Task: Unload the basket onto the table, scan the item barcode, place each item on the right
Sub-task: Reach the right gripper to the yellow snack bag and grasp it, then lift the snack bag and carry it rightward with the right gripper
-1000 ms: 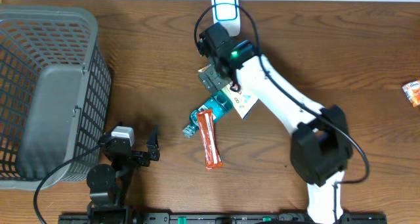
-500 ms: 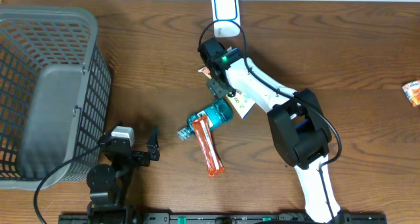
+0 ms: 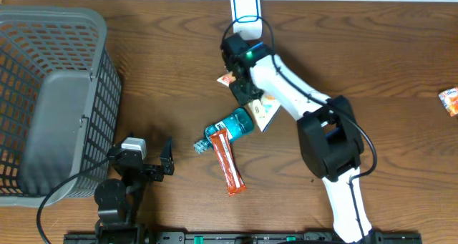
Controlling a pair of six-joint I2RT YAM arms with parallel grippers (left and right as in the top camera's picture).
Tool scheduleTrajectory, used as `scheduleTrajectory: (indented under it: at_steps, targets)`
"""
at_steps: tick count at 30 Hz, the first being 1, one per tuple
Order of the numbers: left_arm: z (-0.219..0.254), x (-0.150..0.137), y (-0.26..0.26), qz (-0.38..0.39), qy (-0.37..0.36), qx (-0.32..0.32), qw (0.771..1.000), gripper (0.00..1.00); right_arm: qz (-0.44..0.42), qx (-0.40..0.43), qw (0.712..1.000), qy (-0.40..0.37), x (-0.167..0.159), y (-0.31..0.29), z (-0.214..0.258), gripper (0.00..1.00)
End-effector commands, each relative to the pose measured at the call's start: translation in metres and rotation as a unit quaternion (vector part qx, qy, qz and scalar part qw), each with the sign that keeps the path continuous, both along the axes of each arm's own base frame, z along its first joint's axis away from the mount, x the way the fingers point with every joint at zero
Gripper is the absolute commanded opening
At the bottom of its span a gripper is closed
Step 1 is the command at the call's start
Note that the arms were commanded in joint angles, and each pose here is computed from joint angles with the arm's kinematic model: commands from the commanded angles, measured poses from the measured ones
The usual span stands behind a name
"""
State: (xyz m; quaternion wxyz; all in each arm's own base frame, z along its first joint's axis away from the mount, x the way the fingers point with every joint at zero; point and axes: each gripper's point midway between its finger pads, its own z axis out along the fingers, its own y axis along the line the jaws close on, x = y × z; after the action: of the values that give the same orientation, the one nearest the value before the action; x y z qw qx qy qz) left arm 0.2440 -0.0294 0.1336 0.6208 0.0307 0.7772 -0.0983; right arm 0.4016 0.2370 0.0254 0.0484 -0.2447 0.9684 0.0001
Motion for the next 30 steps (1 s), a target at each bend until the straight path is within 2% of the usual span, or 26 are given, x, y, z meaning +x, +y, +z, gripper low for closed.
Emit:
scheduleTrajectory:
  at_steps: [1, 8, 15, 24, 30]
  targets:
    - [-0.016, -0.002, -0.001, -0.004, 0.018, 0.001, 1.000, 0.98, 0.020, 0.187, 0.976, 0.112, -0.027, 0.040, 0.031, 0.01]
    - [-0.016, -0.002, -0.001, -0.004, 0.018, 0.001, 1.000, 0.98, 0.046, 0.423, 0.880, 0.211, -0.048, 0.028, 0.118, 0.01]
    - [-0.016, -0.002, -0.001, -0.004, 0.018, 0.001, 1.000, 0.98, 0.023, 0.576, 0.788, 0.215, -0.044, -0.001, 0.176, 0.01]
    - [-0.016, -0.002, -0.001, -0.004, 0.018, 0.001, 1.000, 0.98, 0.006, 0.593, 0.776, 0.214, -0.039, -0.007, 0.183, 0.01]
    - [-0.016, -0.002, -0.001, -0.004, 0.018, 0.001, 1.000, 0.98, -0.131, 0.555, 0.757, 0.319, -0.040, -0.007, 0.181, 0.01]
